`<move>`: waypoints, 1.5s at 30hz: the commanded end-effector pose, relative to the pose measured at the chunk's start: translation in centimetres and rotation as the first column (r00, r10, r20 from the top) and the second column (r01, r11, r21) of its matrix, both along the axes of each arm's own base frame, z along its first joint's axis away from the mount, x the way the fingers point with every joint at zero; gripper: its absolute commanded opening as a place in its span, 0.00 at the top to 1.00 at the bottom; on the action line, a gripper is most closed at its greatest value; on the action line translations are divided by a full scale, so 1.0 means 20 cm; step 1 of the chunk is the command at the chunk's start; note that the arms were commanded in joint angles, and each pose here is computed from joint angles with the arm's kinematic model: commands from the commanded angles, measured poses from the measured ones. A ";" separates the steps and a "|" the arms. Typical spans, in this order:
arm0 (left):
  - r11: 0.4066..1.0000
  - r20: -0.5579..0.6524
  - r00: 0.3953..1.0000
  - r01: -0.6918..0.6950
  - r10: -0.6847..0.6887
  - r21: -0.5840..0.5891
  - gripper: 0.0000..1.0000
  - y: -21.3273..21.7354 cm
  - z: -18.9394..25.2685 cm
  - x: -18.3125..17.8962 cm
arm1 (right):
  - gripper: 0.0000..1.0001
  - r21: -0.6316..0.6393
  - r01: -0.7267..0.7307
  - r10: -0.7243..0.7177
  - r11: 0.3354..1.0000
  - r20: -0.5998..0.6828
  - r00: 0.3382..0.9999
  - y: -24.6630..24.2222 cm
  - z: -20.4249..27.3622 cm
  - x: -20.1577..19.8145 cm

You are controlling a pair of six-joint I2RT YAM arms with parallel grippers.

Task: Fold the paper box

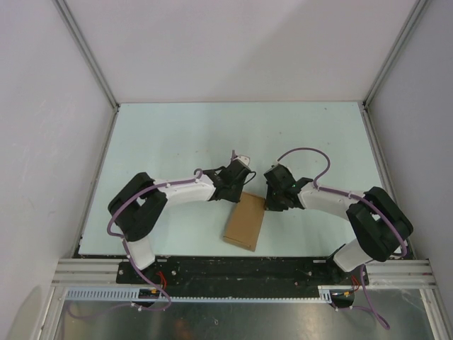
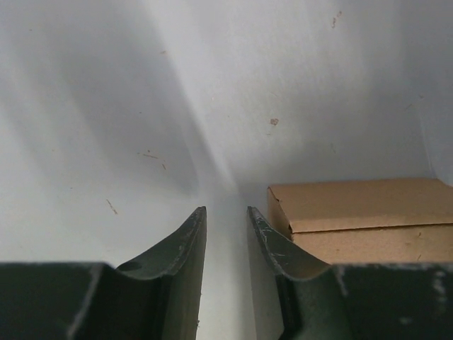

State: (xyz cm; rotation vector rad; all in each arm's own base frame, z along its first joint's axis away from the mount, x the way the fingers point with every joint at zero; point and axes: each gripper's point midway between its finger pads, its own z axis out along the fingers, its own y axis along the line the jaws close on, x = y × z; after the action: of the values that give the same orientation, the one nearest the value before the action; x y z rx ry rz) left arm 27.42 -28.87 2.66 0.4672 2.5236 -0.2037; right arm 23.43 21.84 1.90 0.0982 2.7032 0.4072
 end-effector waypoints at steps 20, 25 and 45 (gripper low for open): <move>0.997 0.049 0.998 -0.039 0.043 -0.072 0.63 -0.02 0.06 0.00 | 0.92 0.037 0.043 -0.045 0.998 0.044 0.998 0.05 0.08 0.07; 0.980 0.065 0.982 -0.169 0.176 -0.101 0.60 0.20 0.16 0.01 | 0.91 -0.059 0.055 -0.050 0.997 0.078 0.996 -0.06 0.14 0.02; 0.958 -0.083 0.984 -0.170 0.155 -0.232 0.63 0.18 0.09 -0.54 | 0.92 0.034 -0.029 0.030 0.999 -0.008 1.000 0.02 0.11 -0.56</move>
State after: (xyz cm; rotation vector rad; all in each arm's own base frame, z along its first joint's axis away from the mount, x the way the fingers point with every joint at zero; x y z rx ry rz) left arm 17.66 -24.09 3.36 0.2223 2.5535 -0.3691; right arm 13.08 21.33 3.90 -0.0149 2.7163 0.4116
